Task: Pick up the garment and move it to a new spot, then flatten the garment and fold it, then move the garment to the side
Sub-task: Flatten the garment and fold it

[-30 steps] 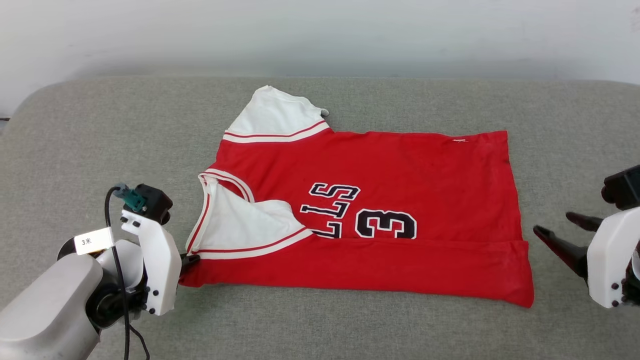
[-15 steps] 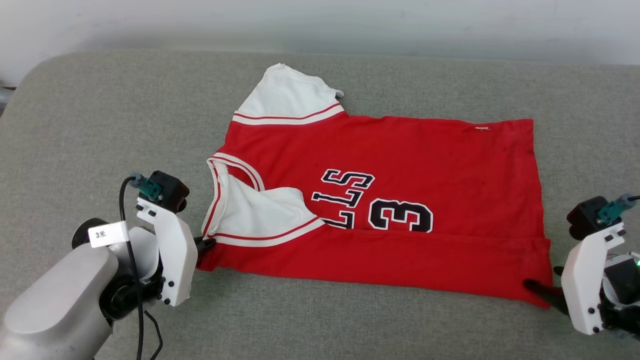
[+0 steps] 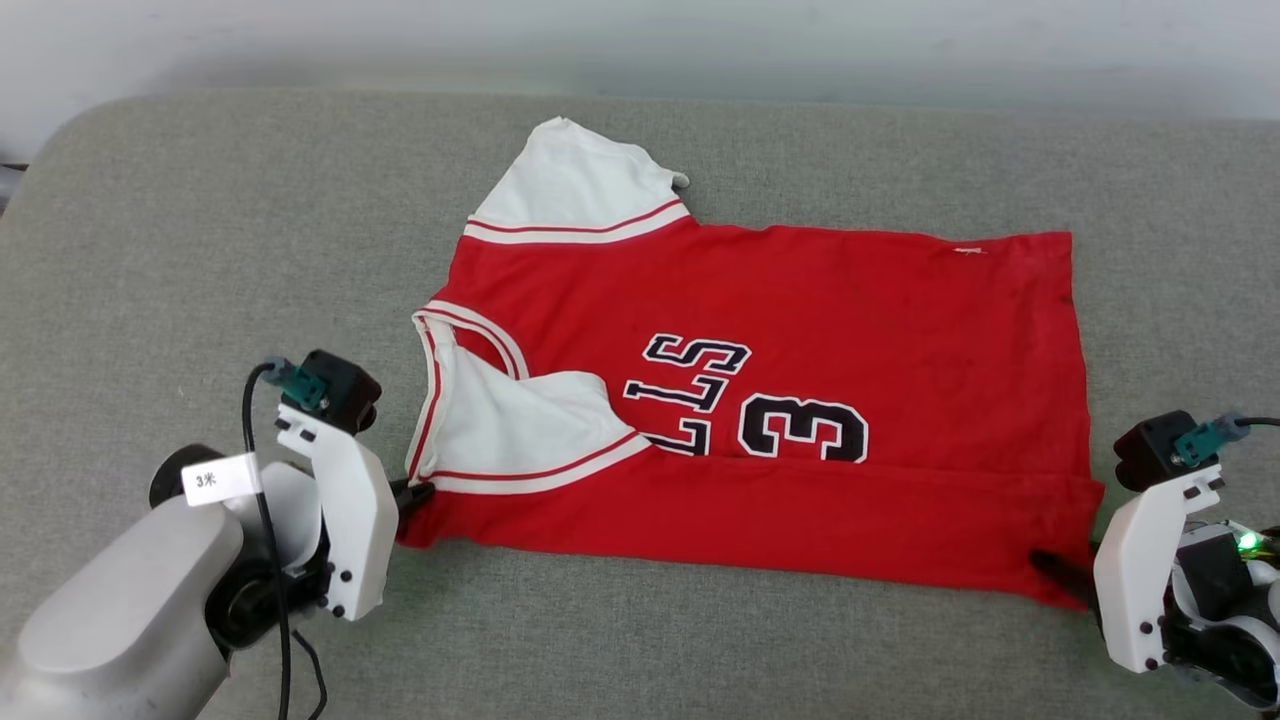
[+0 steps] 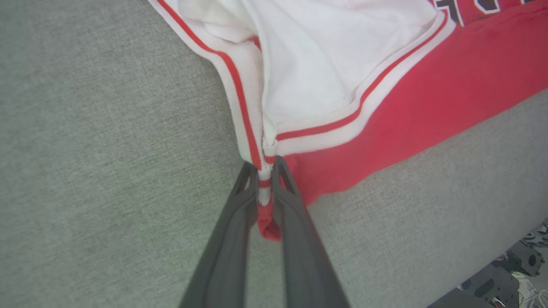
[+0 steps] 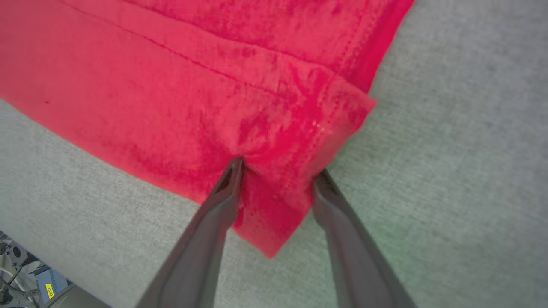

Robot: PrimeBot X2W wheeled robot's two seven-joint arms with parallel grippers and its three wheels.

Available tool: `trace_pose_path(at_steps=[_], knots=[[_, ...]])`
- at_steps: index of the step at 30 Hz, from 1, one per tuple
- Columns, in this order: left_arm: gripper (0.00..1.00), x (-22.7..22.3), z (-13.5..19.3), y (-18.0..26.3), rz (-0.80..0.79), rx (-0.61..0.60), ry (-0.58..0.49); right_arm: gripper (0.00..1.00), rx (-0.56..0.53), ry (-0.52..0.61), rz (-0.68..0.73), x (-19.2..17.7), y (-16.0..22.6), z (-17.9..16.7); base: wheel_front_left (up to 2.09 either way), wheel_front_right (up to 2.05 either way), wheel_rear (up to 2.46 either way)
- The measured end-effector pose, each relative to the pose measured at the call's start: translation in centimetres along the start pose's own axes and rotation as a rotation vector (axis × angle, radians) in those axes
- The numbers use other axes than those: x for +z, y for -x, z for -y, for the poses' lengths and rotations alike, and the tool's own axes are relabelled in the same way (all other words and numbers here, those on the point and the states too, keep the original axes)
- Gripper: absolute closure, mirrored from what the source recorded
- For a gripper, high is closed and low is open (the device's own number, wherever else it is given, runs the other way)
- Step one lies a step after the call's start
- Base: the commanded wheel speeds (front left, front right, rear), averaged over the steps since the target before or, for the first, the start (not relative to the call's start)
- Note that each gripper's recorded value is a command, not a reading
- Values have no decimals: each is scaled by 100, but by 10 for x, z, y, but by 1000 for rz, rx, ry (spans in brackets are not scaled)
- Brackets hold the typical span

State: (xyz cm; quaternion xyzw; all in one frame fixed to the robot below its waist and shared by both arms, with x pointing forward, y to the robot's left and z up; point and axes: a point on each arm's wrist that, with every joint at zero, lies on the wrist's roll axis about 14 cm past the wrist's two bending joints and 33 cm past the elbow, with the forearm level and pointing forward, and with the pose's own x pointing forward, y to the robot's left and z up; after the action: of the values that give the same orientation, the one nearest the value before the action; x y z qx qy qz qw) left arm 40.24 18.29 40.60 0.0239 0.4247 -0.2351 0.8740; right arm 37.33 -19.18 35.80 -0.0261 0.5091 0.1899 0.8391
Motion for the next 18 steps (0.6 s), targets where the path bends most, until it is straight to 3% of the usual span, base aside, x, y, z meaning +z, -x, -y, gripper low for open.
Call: trace_pose_path(at_steps=[12,18], knots=[[100,-9,5,23,34,10,11,100,16,6,203,26,36,-6,0,0,0],[100,-19,12,37,39,7,0,100,9,16,230,19,56,-4,0,0,0]])
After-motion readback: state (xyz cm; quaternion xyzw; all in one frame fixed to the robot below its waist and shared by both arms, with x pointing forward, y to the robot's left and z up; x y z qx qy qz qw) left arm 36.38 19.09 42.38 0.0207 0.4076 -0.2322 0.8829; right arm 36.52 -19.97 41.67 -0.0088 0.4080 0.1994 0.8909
